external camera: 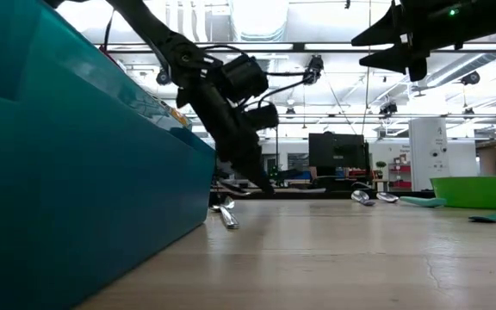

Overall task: Pick & Place Food Item
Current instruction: Put the purple spoon into the yellow bin

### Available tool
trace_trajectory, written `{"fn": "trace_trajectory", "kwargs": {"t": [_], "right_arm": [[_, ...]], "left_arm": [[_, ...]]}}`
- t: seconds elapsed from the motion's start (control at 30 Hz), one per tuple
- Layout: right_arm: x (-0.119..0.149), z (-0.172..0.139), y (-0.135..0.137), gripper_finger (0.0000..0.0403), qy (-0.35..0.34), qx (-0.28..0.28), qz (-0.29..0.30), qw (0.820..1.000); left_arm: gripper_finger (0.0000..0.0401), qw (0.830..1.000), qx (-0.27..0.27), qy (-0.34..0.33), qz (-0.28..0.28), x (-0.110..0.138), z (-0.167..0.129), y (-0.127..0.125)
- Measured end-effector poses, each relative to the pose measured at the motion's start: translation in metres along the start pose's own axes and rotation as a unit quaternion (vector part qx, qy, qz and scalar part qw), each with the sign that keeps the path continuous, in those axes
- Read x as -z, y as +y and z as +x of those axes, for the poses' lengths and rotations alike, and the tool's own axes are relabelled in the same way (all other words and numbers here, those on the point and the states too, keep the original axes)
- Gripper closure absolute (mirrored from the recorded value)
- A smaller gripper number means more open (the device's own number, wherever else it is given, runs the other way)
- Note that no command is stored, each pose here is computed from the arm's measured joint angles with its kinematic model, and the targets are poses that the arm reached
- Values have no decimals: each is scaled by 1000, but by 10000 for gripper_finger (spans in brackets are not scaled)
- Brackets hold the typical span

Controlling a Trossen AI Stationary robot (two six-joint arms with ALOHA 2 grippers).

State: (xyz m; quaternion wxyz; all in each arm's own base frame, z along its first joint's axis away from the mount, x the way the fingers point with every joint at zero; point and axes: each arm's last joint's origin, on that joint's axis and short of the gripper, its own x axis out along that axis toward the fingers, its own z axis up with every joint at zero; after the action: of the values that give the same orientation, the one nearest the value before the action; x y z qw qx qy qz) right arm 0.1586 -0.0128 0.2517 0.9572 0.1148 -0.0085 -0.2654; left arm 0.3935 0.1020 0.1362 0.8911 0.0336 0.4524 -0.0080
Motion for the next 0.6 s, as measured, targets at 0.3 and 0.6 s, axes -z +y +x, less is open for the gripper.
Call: {"fn": "trace_trajectory", "kwargs": {"t": [0.3,0.6], "right_arm": [[0,0,0,122,0,0,0,1000],[0,0,0,122,0,0,0,1000]], "left_arm": [[401,999,-8,-39,-7,-16,-28,0],[401,997,-38,-54,-34,-31,-89,-11]]}}
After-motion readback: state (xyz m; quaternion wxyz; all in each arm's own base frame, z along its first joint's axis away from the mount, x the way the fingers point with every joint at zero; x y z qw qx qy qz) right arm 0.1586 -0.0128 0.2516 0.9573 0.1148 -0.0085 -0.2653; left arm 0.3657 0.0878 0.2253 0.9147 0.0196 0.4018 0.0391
